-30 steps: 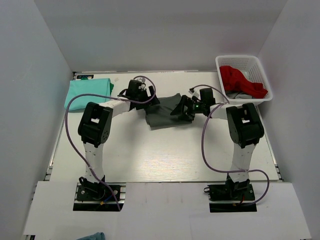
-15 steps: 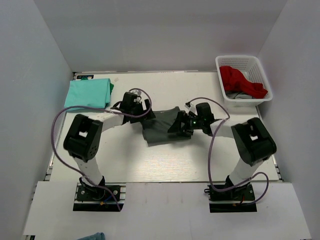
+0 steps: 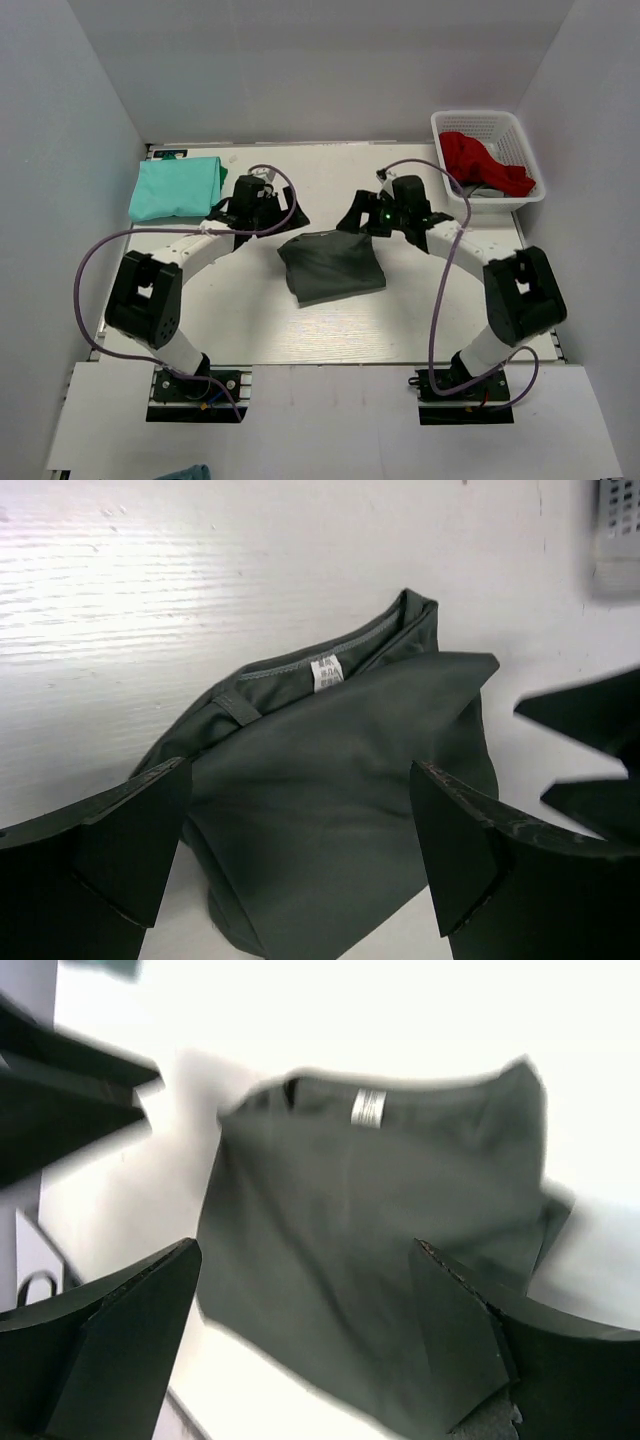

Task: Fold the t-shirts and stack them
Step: Fold the long partially folded tshirt into a neat square

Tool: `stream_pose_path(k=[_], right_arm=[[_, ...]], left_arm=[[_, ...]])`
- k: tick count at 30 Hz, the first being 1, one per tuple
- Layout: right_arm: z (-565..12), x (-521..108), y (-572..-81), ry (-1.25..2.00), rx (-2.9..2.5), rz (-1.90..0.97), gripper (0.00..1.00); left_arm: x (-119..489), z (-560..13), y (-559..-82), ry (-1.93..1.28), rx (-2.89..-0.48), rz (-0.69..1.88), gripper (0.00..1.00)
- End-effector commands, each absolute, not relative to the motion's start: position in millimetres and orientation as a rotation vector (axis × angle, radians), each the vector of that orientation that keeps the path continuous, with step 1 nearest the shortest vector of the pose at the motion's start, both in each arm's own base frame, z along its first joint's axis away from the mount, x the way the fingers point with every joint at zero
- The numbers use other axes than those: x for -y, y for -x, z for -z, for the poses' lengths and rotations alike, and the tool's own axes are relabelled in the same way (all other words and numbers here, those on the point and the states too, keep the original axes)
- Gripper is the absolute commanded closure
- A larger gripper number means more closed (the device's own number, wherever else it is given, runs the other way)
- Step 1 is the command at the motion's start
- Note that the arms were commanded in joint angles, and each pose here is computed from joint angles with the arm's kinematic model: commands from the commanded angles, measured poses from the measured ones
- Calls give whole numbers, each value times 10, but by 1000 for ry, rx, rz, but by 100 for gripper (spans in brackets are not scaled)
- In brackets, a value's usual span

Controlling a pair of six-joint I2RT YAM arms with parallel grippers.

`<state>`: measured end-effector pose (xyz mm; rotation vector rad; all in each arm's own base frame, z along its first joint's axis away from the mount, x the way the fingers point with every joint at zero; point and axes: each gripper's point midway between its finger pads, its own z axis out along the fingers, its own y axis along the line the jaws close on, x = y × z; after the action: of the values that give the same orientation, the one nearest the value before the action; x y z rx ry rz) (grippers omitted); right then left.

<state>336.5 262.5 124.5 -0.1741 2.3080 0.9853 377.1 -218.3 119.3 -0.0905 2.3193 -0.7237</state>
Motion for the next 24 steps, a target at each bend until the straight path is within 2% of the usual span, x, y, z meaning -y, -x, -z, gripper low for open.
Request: stream_pose_path(k=[1,5,7,8,10,14,19,24], right_arm=[[-1106,-2655,-3697,134,-2290,-978,10],[-885,-2724,-3978,67,-2294,-1062,10],[-571,-2713,-4034,27,-2355,-1085,10],[-604,-2781,-4042,38,-2330,-1165,10],[-329,-2789,-4021,1,-2381,-1193,10],[-143,-2764,-4119,-36,-2395,-1194,10],[-502,-2772,-4142,52,-2321,-1187,10],[-1063,-2737,-4183,182,-2237,-1101,10]], left_arm=[[2382,-1132,-3721,30,-2358,838,0],[2348,-669,-3604,53,-2478,811,0],[2309,-534,-3570,58,-2520,778,0],[2266,-430,-3519,72,-2553,751,0],[2220,-302,-3475,88,-2589,718,0],[2145,-118,-3461,115,-2631,651,0],[2140,-177,-3727,97,-2606,599,0],[2153,-797,-4320,120,-2453,468,0]])
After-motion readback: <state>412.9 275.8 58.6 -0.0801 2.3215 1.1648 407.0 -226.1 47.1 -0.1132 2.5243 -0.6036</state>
